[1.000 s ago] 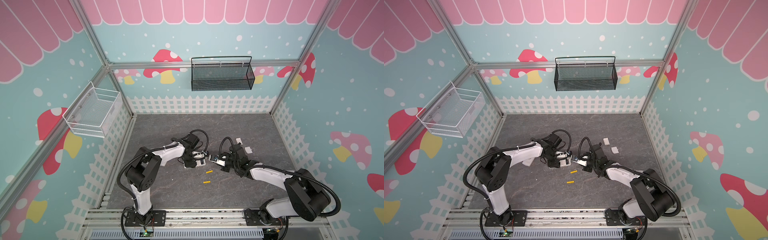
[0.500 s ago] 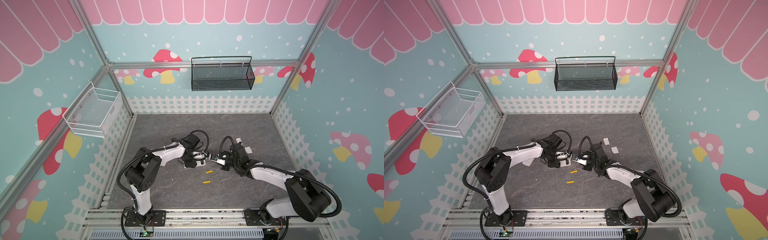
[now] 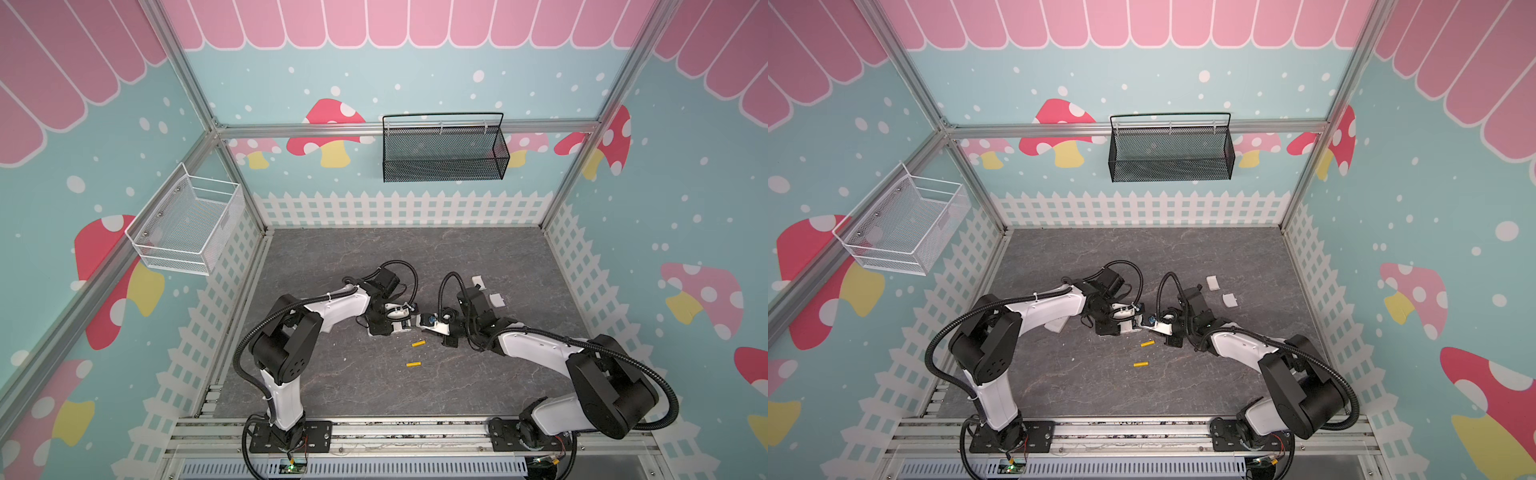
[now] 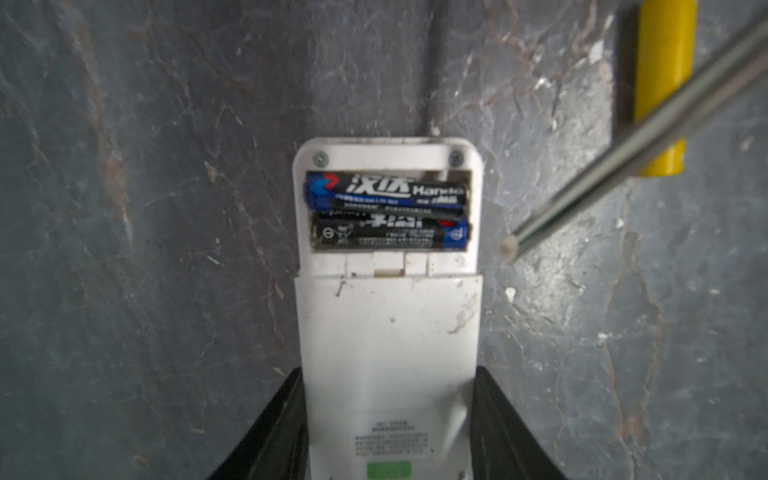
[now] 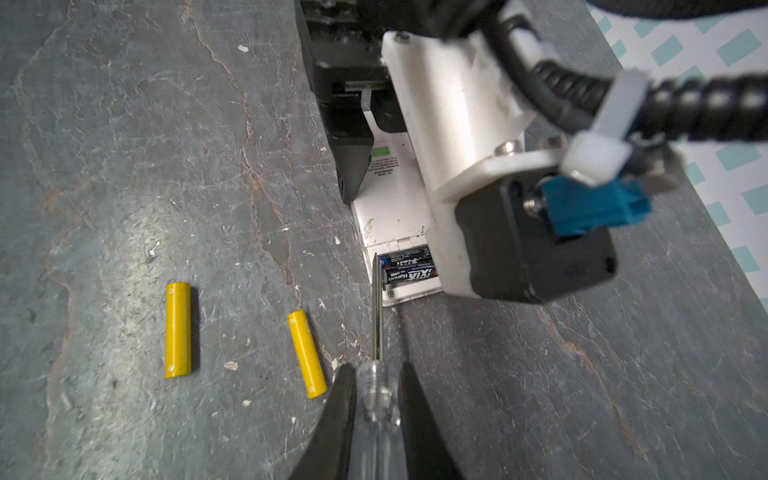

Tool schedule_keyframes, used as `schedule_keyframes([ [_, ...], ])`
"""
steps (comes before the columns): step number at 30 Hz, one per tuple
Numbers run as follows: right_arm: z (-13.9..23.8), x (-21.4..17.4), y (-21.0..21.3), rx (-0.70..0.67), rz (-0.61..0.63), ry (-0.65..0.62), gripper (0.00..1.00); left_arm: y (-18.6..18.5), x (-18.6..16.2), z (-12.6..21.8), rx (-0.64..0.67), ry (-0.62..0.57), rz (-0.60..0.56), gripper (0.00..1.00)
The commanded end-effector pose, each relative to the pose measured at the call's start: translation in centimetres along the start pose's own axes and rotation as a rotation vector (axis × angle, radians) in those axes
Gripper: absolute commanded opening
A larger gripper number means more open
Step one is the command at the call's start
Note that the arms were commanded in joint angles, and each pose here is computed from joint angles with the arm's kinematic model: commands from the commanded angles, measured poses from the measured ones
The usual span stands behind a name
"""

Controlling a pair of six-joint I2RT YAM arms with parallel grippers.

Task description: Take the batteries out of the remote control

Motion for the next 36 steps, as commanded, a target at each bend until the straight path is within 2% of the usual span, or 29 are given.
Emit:
schedule_keyframes([
  [1, -0.5, -0.1, 0.1, 0.029, 0.029, 0.030, 0.00, 0.0, -0.1, -0.2, 0.028, 0.004, -0.023, 0.46],
  [21, -0.4, 0.2, -0.9, -0.076, 0.043, 0.051, 0.00, 0.1, 0.0, -0.2, 0.029, 0.004, -0.022, 0.46],
  [30, 0.1, 1.1, -0.6, -0.053, 0.053, -0.015, 0.00, 0.0, -0.1, -0.2, 0.026, 0.005, -0.023, 0.46],
  [36, 0.0, 0.7, -0.6, -0.052, 0.050, 0.007, 0.00, 0.0, 0.0, -0.2, 0.028, 0.005, -0.024, 0.46],
])
Point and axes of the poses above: each gripper's point midway between its finger pads, its own z axis back along the fingers, its own y axis along the line the jaws close on, x = y × z, the point moved 9 cm from there along z, back along the fingers
